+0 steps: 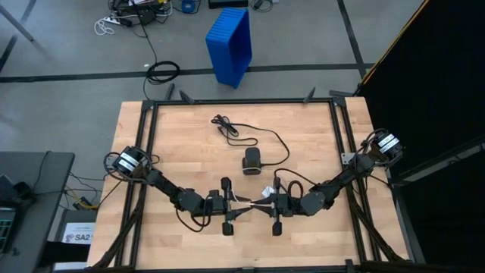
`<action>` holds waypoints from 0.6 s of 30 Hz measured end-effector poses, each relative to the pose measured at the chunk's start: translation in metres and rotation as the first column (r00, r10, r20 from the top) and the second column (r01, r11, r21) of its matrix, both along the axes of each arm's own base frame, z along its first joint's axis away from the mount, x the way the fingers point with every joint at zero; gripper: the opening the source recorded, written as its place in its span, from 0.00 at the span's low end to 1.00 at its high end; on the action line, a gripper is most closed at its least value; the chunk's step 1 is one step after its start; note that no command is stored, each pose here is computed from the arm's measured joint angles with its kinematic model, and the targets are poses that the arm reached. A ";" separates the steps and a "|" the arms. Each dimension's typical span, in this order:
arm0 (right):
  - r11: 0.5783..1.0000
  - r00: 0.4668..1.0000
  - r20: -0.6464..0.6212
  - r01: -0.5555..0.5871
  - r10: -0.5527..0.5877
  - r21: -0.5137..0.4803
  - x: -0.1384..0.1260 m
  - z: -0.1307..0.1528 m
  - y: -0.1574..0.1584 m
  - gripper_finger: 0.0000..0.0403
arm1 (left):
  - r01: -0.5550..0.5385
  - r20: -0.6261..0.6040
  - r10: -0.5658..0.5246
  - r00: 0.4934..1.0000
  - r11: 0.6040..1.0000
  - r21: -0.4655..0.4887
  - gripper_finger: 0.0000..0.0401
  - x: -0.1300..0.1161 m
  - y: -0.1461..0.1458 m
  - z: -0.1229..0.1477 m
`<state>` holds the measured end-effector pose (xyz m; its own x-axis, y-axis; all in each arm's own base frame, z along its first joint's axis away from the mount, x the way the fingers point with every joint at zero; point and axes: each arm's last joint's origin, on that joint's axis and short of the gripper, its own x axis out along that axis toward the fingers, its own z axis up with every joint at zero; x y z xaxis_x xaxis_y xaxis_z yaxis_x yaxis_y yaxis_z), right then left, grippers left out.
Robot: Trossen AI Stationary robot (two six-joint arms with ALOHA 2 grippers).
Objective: Plug in charger
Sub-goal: Insert the charger cable into the charger adapter
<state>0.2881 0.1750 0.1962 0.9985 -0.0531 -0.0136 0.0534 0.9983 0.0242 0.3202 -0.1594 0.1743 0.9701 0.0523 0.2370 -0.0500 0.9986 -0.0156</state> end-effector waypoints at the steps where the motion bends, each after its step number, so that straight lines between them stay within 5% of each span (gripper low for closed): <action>1: 1.000 1.000 -0.002 0.000 0.000 -0.001 0.000 0.000 0.000 0.00 | 0.002 -0.001 -0.002 1.000 1.000 0.001 0.20 0.000 0.000 0.000; 9: 1.000 1.000 -0.023 0.010 -0.010 0.000 0.000 -0.002 0.000 0.00 | 0.000 -0.011 0.001 1.000 1.000 0.026 0.08 0.000 -0.001 -0.001; 18: 1.000 0.999 -0.031 0.008 -0.008 -0.006 -0.001 -0.003 0.001 0.00 | 0.001 -0.022 0.000 1.000 0.999 0.034 0.07 0.000 -0.001 -0.002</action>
